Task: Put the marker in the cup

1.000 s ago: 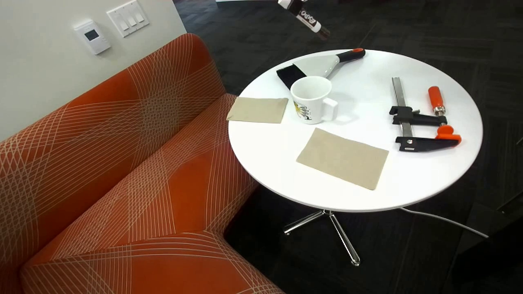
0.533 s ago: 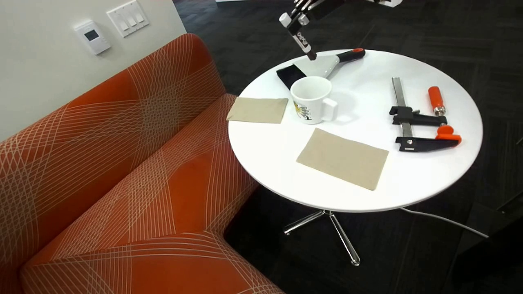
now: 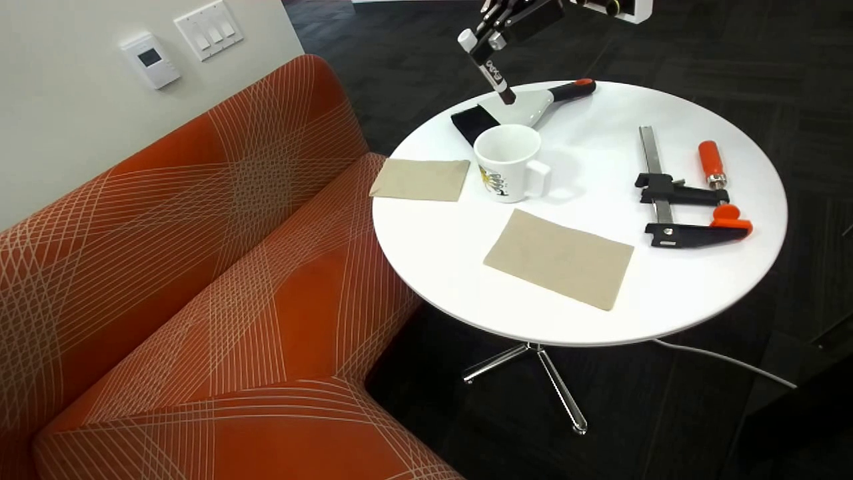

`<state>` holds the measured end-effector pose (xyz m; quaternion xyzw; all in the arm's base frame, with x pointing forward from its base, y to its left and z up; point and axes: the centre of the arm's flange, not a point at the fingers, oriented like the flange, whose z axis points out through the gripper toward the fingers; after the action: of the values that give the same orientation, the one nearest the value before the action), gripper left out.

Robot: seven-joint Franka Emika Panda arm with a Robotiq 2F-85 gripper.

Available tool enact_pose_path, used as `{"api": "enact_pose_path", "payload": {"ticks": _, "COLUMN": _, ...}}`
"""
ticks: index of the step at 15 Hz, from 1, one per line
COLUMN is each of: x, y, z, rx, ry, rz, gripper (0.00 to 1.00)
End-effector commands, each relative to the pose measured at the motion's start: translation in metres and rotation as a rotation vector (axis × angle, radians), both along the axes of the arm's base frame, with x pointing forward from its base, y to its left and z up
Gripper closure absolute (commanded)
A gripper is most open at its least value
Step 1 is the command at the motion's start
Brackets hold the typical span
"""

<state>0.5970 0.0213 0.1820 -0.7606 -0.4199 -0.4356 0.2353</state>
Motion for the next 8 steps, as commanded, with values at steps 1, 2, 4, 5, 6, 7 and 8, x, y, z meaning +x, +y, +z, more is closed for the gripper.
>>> {"api": "enact_pose_path", "payload": {"ticks": 1, "x": 0.001, "y": 0.000, "z": -0.004, "rx": 0.007, "ry": 0.011, "rz": 0.004, "gripper": 0.95}}
{"api": "enact_pose_path", "payload": {"ticks": 2, "x": 0.001, "y": -0.001, "z": -0.006, "rx": 0.007, "ry": 0.014, "rz": 0.007, "gripper": 0.95}}
{"api": "enact_pose_path", "payload": {"ticks": 4, "x": 0.001, "y": -0.001, "z": -0.010, "rx": 0.017, "ry": 0.021, "rz": 0.015, "gripper": 0.95}}
{"api": "enact_pose_path", "payload": {"ticks": 5, "x": 0.001, "y": -0.001, "z": -0.012, "rx": 0.023, "ry": 0.023, "rz": 0.018, "gripper": 0.95}}
{"api": "enact_pose_path", "payload": {"ticks": 6, "x": 0.001, "y": -0.001, "z": -0.015, "rx": 0.034, "ry": 0.024, "rz": 0.026, "gripper": 0.95}}
{"api": "enact_pose_path", "payload": {"ticks": 7, "x": 0.001, "y": -0.001, "z": -0.018, "rx": 0.043, "ry": 0.026, "rz": 0.030, "gripper": 0.95}}
{"api": "enact_pose_path", "payload": {"ticks": 8, "x": 0.001, "y": -0.001, "z": -0.022, "rx": 0.054, "ry": 0.027, "rz": 0.037, "gripper": 0.95}}
